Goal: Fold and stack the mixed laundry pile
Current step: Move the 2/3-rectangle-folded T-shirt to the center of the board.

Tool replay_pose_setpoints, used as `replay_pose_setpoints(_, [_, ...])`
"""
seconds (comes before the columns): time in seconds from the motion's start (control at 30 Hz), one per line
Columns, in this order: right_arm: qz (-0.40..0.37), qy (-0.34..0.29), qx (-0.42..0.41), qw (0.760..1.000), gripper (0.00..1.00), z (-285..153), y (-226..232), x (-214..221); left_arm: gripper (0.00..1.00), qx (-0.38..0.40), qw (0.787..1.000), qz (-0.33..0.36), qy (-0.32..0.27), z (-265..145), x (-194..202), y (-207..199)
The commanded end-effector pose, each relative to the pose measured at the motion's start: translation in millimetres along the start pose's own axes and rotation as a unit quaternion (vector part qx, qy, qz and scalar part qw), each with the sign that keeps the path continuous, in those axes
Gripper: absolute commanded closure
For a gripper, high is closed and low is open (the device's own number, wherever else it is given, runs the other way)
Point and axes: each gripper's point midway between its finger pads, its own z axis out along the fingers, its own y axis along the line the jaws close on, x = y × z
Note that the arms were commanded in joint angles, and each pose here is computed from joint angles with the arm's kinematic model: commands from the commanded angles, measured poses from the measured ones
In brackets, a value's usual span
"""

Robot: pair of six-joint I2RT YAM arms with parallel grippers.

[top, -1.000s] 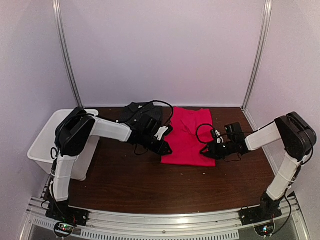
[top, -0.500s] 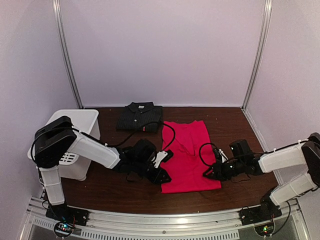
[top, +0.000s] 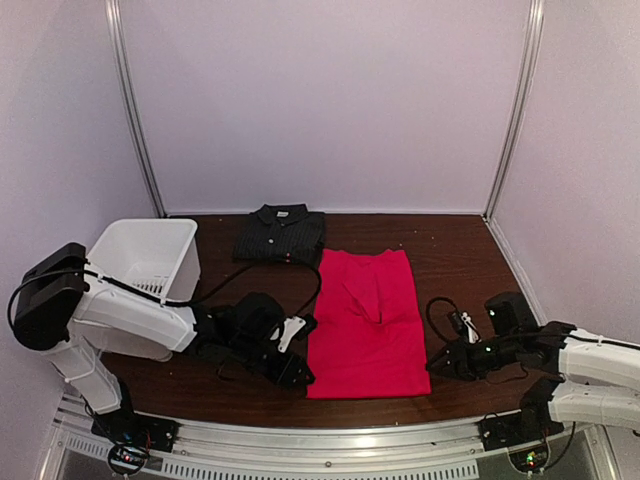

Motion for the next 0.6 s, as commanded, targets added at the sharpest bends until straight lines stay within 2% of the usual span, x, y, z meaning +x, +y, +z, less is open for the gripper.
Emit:
replay_pose_setpoints(0.0, [0.03,0.041,0.038,0.998,0.58,3.1,-21.5,24.2,0.58,0.017,0.999,-0.033,0.028,-3.1,29.5,-9.6])
replay_pose_setpoints(0.13, [0.04,0.062,0.054,0.996,0.54,9.2,-32.5,36.3,0.56,0.047,0.997,-0.055,0.033,3.2,42.7,-22.4])
replay_pose_setpoints(0.37, [0.05,0.076,0.049,0.995,0.55,23.0,-40.1,49.8,0.57,0.068,0.995,-0.071,0.027,15.4,45.3,-31.4])
replay_pose_setpoints(0.47, [0.048,0.074,0.045,0.995,0.58,26.9,-40.9,49.4,0.62,0.065,0.995,-0.073,0.024,17.0,45.6,-29.2])
replay_pose_setpoints(0.57, [0.049,0.078,0.043,0.995,0.66,29.4,-40.1,49.5,0.73,0.062,0.995,-0.069,0.022,16.9,43.6,-29.3])
